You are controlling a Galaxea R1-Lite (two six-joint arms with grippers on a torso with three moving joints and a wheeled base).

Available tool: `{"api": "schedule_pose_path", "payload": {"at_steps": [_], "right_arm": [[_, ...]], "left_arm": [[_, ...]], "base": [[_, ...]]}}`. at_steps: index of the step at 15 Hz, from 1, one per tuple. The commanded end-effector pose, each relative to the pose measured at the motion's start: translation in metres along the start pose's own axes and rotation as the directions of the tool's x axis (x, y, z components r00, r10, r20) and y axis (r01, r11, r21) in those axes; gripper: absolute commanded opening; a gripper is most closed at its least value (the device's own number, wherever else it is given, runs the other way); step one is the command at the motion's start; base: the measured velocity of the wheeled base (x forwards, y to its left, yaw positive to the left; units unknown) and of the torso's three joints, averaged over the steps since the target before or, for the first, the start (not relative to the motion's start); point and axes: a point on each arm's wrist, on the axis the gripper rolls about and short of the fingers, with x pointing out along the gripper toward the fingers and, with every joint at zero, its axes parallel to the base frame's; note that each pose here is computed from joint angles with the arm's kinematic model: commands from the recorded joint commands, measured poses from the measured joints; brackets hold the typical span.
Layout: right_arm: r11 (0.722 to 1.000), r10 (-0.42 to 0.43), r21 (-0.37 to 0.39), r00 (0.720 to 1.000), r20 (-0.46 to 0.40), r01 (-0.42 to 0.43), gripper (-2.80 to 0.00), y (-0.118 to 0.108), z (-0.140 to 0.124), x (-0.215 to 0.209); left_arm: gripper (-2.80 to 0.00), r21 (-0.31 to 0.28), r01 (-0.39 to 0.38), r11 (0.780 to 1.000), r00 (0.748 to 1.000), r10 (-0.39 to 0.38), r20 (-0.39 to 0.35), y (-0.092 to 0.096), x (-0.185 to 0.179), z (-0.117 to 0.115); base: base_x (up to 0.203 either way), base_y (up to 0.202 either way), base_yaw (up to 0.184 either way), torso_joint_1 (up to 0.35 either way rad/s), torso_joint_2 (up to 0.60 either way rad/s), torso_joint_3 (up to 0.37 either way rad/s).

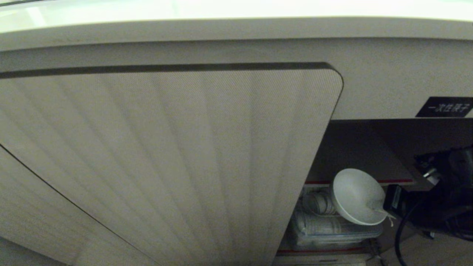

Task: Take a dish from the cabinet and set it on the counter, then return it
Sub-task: Put it back into the cabinet

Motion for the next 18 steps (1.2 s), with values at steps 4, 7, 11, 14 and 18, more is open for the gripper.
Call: {"api": "schedule_pose_path", "payload": {"at_steps": [4,7,11,14,18], "right_arm": [[1.0,-0.007,0.012,1.0,0.011,0.007,-2.8,0.001,0.008,0.007],[1.0,-0.006,0.014,1.0,0.018,0.006,-2.8,0.006,0.016,0.01],[1.0,-0.015,0.015,1.0,0.01,0.015,-2.8,0.011,0.024,0.016],[0.999,-0.029,0.021,1.0,0.001,0.029,-2.8,0.012,0.028,0.02],[0.999,-0.035,0.025,0.999,-0.002,0.035,-2.8,0.017,0.038,0.028]], "left_arm": [[-2.8,-0.001,0.0,1.0,1.0,0.0,0.002,0.0,0.0,0.0],[-2.8,-0.001,0.0,1.0,1.0,0.0,0.002,0.0,0.0,0.0],[-2.8,-0.001,-0.001,1.0,1.0,0.001,0.001,0.0,0.0,0.0],[-2.8,-0.001,0.0,1.0,1.0,0.0,0.002,0.0,0.0,0.0],[-2.8,-0.001,0.0,1.0,1.0,0.0,0.0,0.0,0.0,0.0]], "base": [[0.0,0.0,0.0,0.0,0.0,0.0],[0.0,0.0,0.0,0.0,0.0,0.0],[0.0,0.0,0.0,0.0,0.0,0.0],[0.0,0.0,0.0,0.0,0.0,0.0],[0.0,0.0,0.0,0.0,0.0,0.0]]}}
